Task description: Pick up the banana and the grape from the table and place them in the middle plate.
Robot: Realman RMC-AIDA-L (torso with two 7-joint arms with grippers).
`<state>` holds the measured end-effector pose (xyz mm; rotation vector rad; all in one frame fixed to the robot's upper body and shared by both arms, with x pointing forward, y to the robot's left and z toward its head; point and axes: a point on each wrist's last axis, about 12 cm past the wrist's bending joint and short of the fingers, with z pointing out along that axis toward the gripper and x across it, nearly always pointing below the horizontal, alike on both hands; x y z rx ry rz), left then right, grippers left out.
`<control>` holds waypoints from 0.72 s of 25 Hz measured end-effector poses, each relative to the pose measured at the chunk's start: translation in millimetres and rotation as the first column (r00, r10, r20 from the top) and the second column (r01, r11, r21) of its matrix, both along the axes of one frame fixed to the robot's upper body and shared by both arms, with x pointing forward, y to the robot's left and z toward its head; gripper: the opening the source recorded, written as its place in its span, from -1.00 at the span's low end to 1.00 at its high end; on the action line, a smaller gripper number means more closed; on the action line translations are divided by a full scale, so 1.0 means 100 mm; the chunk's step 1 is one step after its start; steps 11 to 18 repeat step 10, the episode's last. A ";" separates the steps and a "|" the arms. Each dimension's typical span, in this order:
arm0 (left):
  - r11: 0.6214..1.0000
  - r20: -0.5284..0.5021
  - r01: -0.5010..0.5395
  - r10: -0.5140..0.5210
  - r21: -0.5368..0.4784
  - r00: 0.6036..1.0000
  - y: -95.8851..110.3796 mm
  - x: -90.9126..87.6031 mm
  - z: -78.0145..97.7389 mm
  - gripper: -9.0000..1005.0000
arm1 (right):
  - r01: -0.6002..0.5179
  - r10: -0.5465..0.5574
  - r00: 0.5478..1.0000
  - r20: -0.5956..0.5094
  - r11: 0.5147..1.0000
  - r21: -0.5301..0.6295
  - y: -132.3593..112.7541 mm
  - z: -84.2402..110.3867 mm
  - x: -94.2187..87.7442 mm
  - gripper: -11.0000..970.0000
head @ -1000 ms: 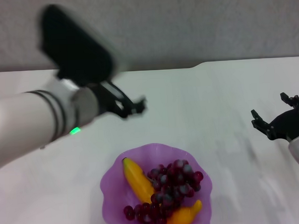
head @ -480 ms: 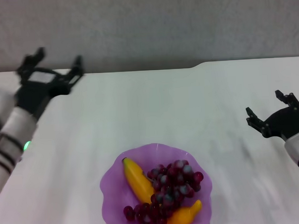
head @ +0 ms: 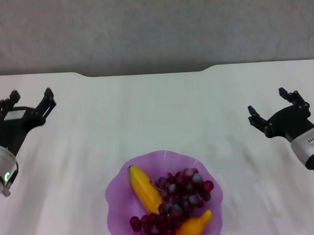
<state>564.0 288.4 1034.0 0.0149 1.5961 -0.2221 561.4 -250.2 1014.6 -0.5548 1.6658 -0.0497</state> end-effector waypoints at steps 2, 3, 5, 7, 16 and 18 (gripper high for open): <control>1.000 -0.005 -0.003 0.003 0.001 1.000 0.01 -0.01 -0.01 0.79 | -0.003 0.003 1.000 0.001 1.000 0.022 0.02 0.01 0.01 0.82; 1.000 -0.008 -0.003 0.003 0.001 1.000 0.01 -0.01 -0.02 0.79 | 0.002 -0.002 1.000 0.001 0.999 0.034 0.02 0.02 0.01 0.82; 1.000 -0.012 -0.003 0.003 -0.001 1.000 0.01 0.00 -0.02 0.79 | 0.012 -0.012 1.000 -0.006 0.998 0.060 -0.01 0.02 0.02 0.82; 1.000 -0.018 -0.003 0.003 0.001 1.000 0.01 0.01 -0.02 0.79 | 0.013 -0.012 1.000 -0.009 0.998 0.068 -0.01 0.02 0.02 0.82; 1.000 -0.018 0.004 -0.004 0.003 1.000 -0.01 0.05 0.00 0.79 | 0.010 -0.010 1.000 -0.004 0.998 0.069 -0.01 0.03 0.02 0.82; 1.000 -0.018 0.004 -0.004 0.003 1.000 -0.01 0.05 0.00 0.79 | 0.010 -0.010 1.000 -0.004 0.998 0.069 -0.01 0.03 0.02 0.82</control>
